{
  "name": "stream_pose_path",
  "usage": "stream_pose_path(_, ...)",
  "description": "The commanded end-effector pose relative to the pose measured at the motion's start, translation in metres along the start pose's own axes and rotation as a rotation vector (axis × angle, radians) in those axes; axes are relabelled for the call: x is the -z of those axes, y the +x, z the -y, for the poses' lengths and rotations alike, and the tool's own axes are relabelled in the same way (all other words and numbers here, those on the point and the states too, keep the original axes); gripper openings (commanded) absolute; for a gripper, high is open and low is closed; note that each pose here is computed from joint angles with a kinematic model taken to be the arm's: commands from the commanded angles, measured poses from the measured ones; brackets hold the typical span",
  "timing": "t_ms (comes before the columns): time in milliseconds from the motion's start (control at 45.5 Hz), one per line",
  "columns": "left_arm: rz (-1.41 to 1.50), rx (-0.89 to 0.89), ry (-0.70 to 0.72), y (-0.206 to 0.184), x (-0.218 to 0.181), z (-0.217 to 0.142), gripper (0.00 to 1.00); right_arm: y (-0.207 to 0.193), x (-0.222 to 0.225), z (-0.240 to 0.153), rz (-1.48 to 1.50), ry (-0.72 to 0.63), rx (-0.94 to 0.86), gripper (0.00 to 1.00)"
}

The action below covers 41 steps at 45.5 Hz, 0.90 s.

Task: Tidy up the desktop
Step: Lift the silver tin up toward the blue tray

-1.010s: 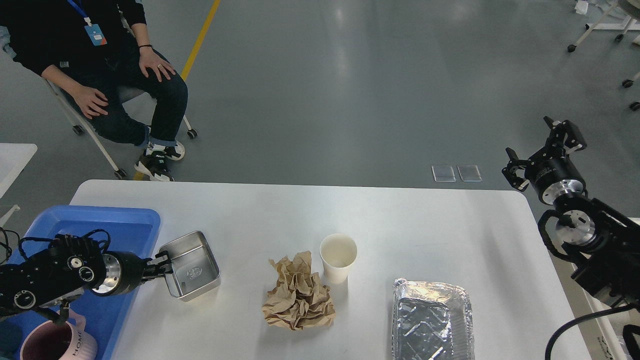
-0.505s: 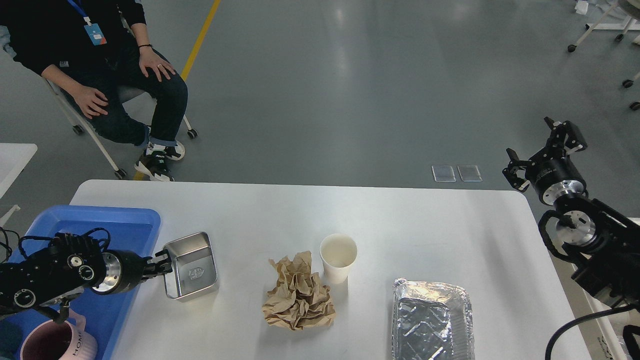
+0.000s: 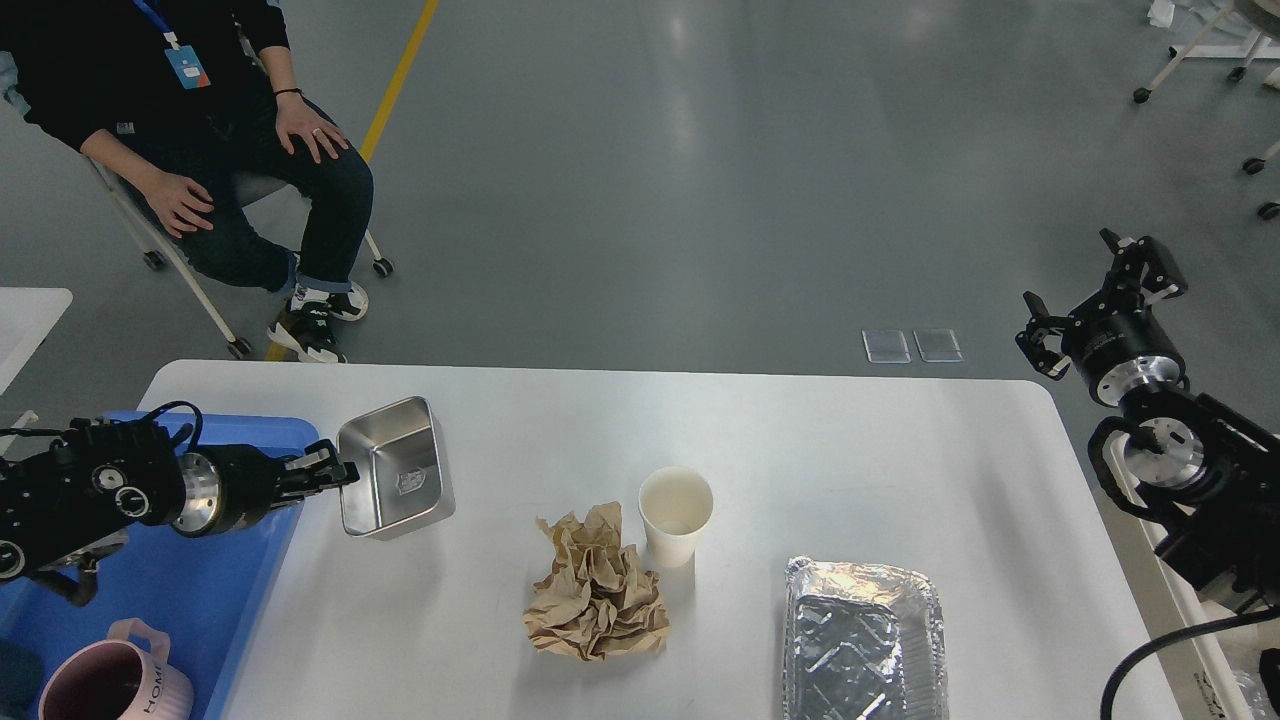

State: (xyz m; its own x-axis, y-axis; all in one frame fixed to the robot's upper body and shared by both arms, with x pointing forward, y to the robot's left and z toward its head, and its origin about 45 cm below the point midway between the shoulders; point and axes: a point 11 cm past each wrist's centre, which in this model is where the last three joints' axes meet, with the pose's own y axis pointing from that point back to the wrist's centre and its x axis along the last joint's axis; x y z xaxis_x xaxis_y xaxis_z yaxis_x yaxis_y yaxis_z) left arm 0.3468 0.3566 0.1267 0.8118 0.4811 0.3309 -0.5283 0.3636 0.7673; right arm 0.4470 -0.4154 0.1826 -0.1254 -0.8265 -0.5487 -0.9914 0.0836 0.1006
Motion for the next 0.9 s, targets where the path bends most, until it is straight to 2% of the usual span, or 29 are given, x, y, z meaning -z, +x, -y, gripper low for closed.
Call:
stream_pose_path(0,-0.006,-0.036,0.001,0.013,0.018,-0.028,0.0,0.0,0.003,0.001,-0.002,0.004,0.002,1.0)
stream_pose_path(351,-0.018,-0.09,0.086,0.022,0.054,-0.144,0.0,-0.006,0.008,0.004,-0.002,0.012,0.01,1.0)
stream_pose_path(725,-0.04,-0.256,0.197,0.06,0.064,-0.308,0.0,-0.003,0.014,0.004,-0.013,0.022,0.002,1.0)
stream_pose_path(878,-0.026,-0.307,0.169,0.075,0.052,-0.33,0.0,-0.005,0.016,0.006,-0.011,0.026,0.007,1.0)
